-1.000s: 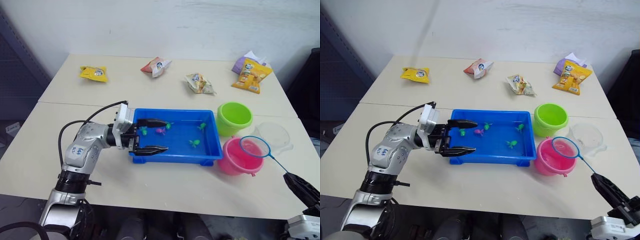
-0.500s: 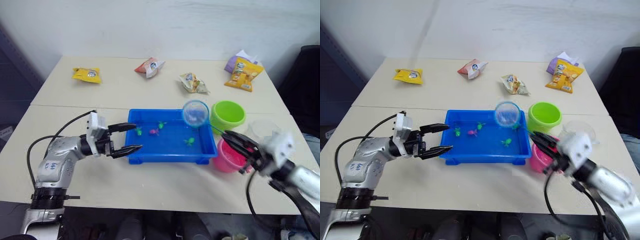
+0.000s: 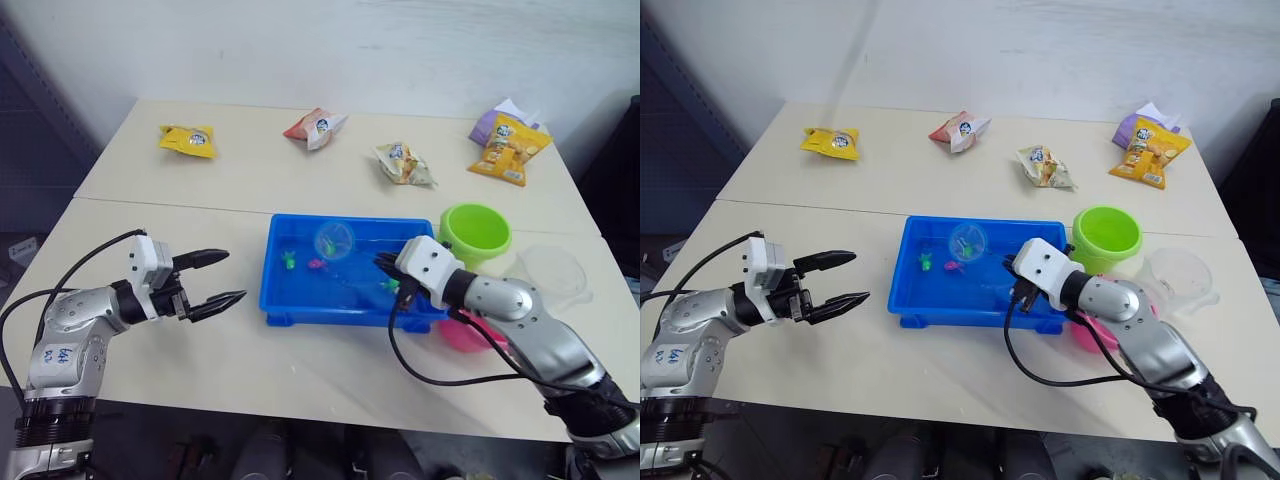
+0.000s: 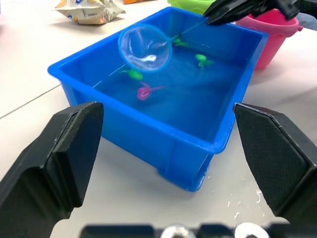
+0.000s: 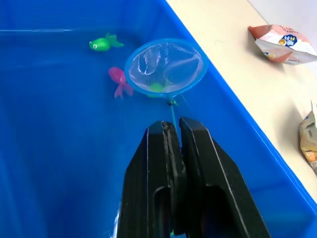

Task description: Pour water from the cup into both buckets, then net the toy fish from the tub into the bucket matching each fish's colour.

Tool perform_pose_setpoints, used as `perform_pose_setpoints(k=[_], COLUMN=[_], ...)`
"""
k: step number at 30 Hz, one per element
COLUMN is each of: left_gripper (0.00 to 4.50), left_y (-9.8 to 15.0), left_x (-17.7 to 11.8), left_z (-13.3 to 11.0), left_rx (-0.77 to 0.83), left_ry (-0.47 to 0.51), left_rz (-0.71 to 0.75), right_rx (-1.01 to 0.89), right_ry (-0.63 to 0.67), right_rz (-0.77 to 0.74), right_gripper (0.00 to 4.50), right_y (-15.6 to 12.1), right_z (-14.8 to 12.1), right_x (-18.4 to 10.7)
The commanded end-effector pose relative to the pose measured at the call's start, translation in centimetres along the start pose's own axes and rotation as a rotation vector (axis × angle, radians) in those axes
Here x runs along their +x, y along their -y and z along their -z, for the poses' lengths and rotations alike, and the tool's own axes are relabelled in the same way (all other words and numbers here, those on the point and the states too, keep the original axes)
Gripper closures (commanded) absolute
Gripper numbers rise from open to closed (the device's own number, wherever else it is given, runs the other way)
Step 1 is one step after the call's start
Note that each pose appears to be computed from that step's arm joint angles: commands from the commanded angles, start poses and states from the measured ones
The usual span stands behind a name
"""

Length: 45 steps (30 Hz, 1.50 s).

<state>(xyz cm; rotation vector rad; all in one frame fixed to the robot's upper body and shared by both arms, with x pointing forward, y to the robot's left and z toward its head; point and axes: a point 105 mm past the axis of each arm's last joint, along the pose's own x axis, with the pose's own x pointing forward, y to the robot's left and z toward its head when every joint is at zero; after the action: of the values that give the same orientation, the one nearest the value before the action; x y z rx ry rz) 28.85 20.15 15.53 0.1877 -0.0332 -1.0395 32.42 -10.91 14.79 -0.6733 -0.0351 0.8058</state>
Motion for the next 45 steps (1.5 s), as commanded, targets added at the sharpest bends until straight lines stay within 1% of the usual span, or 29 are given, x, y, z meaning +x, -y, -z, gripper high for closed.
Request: perform_pose_setpoints(k=[1, 4, 7, 13, 16, 18, 21, 24, 26, 27, 31, 33, 38, 42, 45], left_gripper=[0.01, 0.01, 0.01, 0.01, 0.01, 0.01, 0.01, 0.01, 0.01, 0.01, 0.01, 0.01, 0.01, 0.01, 0.01], left_y=[0.8, 1.5, 1.7, 1.7, 1.6, 1.6, 1.5, 1.3, 1.3, 1.2, 1.1, 1.1, 1.4, 2.0, 2.6], left_x=[0.4, 0.5, 0.5, 0.5, 0.4, 0.5, 0.6, 0.7, 0.8, 0.9, 1.1, 1.3, 2.1, 3.7, 4.5], left_z=[-0.7, -0.3, -0.2, -0.1, 0.0, 0.0, 0.0, 0.1, 0.0, 0.0, -0.2, -0.3, -0.7, -1.9, -2.5], left_rx=[0.027, 0.013, 0.010, 0.006, 0.005, 0.005, 0.003, 0.003, 0.004, 0.005, 0.011, 0.011, 0.015, 0.033, 0.034], left_ry=[0.023, 0.015, 0.014, 0.011, 0.010, 0.011, 0.010, 0.010, 0.011, 0.011, 0.017, 0.024, 0.041, 0.071, 0.087], left_rz=[0.015, 0.035, 0.034, 0.027, 0.025, 0.024, 0.024, 0.026, 0.027, 0.027, 0.035, 0.041, 0.086, 0.169, 0.220], right_rx=[-0.068, -0.135, -0.192, -0.197, -0.151, -0.138, -0.071, 0.096, 0.156, 0.180, 0.400, 0.454, 0.489, 0.442, 0.422], right_ry=[0.001, -0.035, -0.044, -0.014, 0.012, 0.023, 0.034, 0.078, 0.086, 0.083, 0.124, 0.130, 0.133, 0.154, 0.157], right_rz=[0.021, -0.006, -0.046, -0.103, -0.149, -0.205, -0.219, -0.172, -0.155, -0.161, -0.177, -0.201, -0.196, -0.167, -0.145], right_gripper=[4.50, 4.50, 4.50, 4.50, 4.50, 4.50, 4.50, 4.50, 4.50, 4.50, 4.50, 4.50, 4.50, 4.50, 4.50], right_y=[0.6, 0.1, -0.6, -1.2, -1.9, -2.6, -2.8, -2.2, -1.9, -1.9, -1.6, -1.5, -0.5, 0.0, 0.1], right_z=[-0.3, 0.6, 0.9, 0.5, 0.0, -0.2, -0.6, -1.4, -1.6, -1.6, -2.2, -2.5, -2.7, -3.2, -3.4], right_x=[0.4, 1.0, 1.3, 1.8, 1.9, 1.8, 1.8, 1.8, 1.6, 1.4, -0.4, -1.7, -4.3, -8.0, -9.5])
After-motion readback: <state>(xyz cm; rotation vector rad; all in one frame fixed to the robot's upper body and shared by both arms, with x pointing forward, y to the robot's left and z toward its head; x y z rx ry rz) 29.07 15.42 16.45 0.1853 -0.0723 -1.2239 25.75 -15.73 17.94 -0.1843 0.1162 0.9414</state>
